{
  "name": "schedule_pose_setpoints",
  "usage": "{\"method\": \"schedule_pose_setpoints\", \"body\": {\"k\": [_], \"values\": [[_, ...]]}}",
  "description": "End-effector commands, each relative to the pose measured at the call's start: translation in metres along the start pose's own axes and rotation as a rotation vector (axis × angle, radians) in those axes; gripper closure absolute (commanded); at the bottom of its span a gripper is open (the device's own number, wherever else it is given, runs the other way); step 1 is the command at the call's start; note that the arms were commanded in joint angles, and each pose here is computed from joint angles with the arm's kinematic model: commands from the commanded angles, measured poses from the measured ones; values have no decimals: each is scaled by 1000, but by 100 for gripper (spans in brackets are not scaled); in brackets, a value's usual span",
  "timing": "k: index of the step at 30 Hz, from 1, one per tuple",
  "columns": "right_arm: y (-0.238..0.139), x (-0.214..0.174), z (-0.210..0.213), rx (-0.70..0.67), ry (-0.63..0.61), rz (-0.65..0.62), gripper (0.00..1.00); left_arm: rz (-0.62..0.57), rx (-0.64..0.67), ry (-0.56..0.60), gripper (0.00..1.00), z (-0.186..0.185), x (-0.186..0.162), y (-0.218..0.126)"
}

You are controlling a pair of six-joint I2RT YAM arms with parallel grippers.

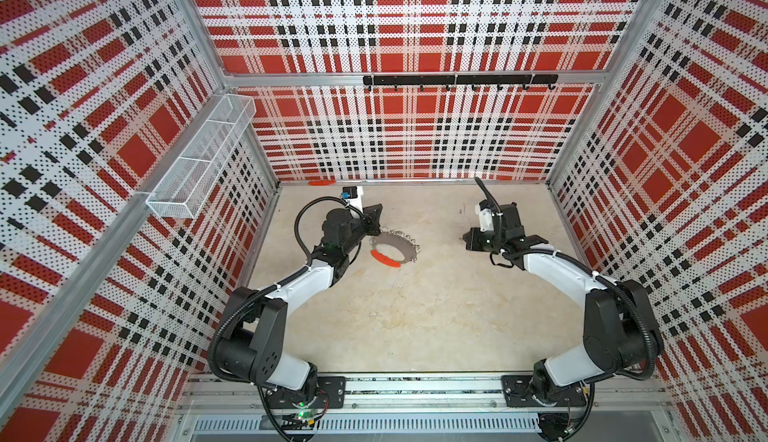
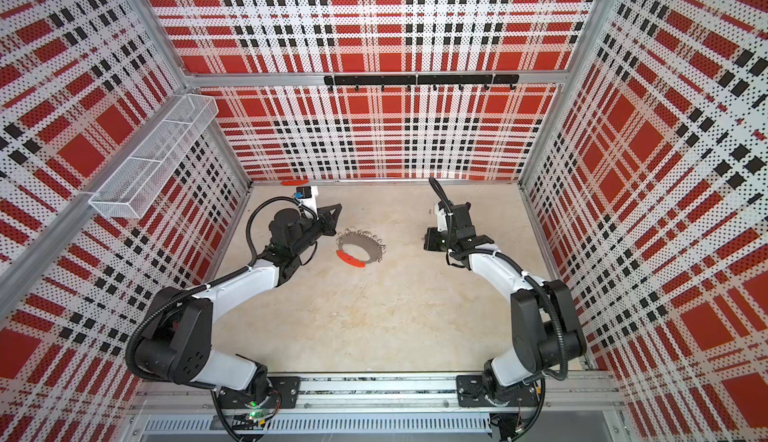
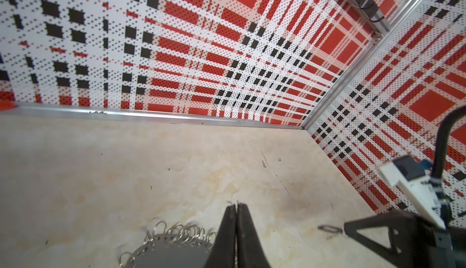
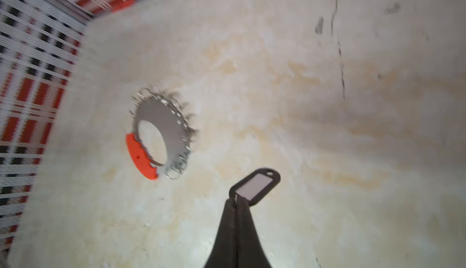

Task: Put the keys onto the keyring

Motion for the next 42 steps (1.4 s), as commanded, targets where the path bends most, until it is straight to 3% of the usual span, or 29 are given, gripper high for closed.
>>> {"method": "schedule_pose_setpoints", "body": {"k": [1,7,14,16,19,23,25,28,32,36,42], "values": [[-3,-25,-15,-151,-18,88,100,-19,37,-76,91,10,-5,-2],[28,-49,-40,-315,5,228,100,30,1,-145,91,15,-18,6],[73,-16,-38,-352,-33,222,100,14,31,-156,90,18,-20,-10],[76,-4,-32,-335,-38,205,91,3,55,-160,87,21,-21,-19],[73,13,-24,-320,-49,183,61,-21,110,-176,82,32,-22,-33],[65,32,-4,-305,-83,135,49,-73,222,-231,77,61,-19,-57],[66,41,21,-235,-136,89,49,-115,280,-257,75,72,-17,-72],[78,48,76,29,-248,30,51,-168,381,-298,72,90,-16,-90],[108,46,147,324,-366,32,56,-149,489,-355,73,108,-21,-103],[140,42,191,403,-438,62,59,-141,493,-387,73,111,-27,-111],[179,25,209,401,-448,93,59,-147,470,-403,73,107,-28,-115]]}}
Point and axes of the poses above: each gripper's point midway between its finger pads, its own y axis out along the fingers, its own z axis along the line the jaws close on, x = y × z, the point moved 8 cm from there along -y, back along the fingers, and after that the axes turned 4 degrees about y, right-handed, at the moved point
